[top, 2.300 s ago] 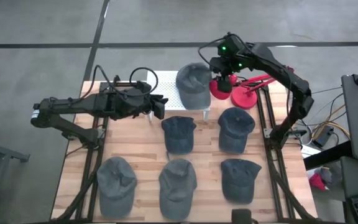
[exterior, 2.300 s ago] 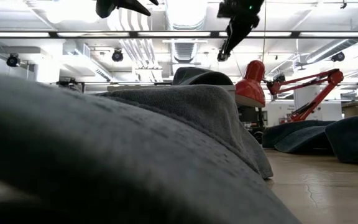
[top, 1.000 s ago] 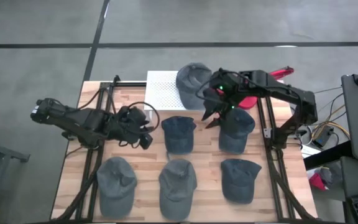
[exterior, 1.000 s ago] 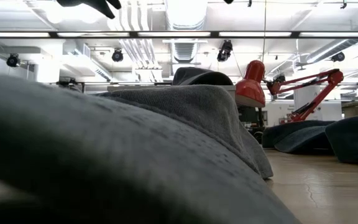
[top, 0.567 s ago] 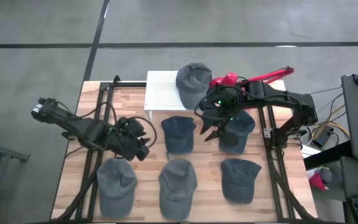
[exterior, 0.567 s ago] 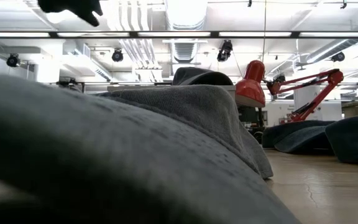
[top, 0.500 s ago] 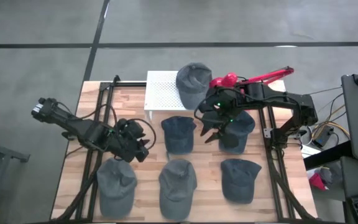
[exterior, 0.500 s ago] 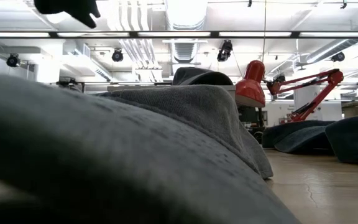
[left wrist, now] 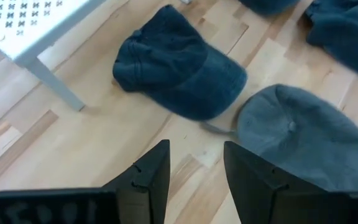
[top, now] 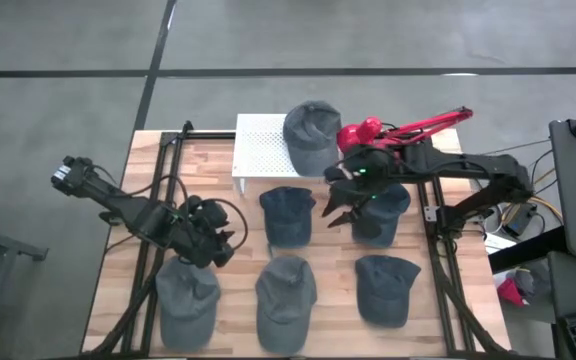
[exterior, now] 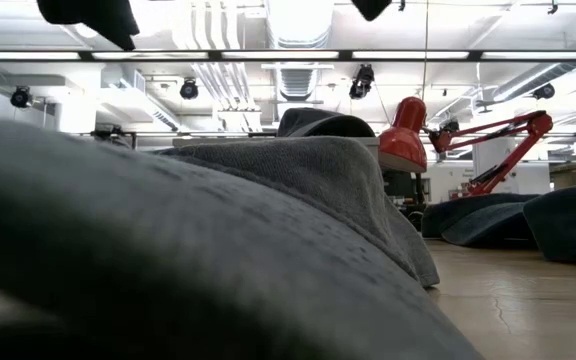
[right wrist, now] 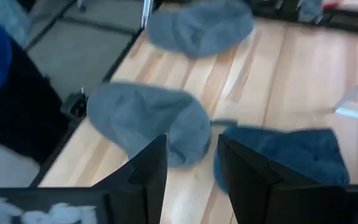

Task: Pick & Place hat
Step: Stack the left gray cap on the gray cap on the shelf

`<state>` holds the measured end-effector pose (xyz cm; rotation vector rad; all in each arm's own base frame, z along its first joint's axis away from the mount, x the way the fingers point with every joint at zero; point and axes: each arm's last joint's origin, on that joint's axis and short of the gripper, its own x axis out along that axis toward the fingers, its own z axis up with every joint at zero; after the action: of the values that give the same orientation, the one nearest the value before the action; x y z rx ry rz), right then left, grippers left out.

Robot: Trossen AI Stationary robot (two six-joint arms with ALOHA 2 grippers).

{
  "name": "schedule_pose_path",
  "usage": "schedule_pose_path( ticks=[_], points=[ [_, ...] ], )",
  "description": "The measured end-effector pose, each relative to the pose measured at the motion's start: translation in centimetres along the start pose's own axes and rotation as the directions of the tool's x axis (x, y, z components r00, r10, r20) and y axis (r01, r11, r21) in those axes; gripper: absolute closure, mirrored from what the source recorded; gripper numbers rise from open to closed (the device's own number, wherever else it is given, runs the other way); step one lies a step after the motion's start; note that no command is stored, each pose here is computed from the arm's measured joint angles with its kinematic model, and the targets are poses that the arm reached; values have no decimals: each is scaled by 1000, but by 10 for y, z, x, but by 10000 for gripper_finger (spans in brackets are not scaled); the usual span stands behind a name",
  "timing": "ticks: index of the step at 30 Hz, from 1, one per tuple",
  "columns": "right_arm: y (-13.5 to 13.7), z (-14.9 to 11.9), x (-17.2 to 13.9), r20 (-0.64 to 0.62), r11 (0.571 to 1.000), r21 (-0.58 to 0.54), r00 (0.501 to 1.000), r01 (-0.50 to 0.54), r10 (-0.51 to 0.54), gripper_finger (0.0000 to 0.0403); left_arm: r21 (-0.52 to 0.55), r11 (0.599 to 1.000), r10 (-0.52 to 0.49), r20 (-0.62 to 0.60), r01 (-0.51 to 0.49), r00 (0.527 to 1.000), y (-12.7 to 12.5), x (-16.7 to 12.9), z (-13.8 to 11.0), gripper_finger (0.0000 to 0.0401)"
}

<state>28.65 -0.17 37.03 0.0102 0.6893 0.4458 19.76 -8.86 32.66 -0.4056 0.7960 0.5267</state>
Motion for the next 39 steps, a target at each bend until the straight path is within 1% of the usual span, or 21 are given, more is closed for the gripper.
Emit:
schedule_pose_path(
  ticks=[3,7,12,16,20,23,27,34,39],
  points=[
    [6,-12,-12,83,1000,0,996,21,-21,262,17,1000,9,-60,-8,998,2,5,-7,256],
    [16,-26,-25,187,999,-24,982,39,-34,268,43,999,24,-188,-16,982,8,14,-20,256],
    [25,-43,-38,323,995,-69,945,71,-45,275,16,998,65,-311,-64,948,15,24,-35,256],
    [28,-57,-46,389,995,-51,919,83,-57,278,1,994,99,-372,-106,923,21,30,-44,256],
    [31,-70,-51,405,997,-5,912,78,-69,276,-3,988,135,-444,-152,886,27,34,-53,256],
    [34,-75,-54,411,997,16,909,70,-70,275,-25,976,174,-512,-217,841,33,33,-58,256],
    [35,-75,-56,419,997,10,905,72,-70,280,-28,958,218,-581,-286,784,39,31,-63,256],
    [35,-75,-56,420,997,-1,905,77,-69,279,-20,957,210,-642,-289,738,41,34,-69,253],
    [35,-75,-56,420,996,-24,905,87,-69,274,-4,952,223,-672,-305,706,45,39,-76,225]
  ],
)
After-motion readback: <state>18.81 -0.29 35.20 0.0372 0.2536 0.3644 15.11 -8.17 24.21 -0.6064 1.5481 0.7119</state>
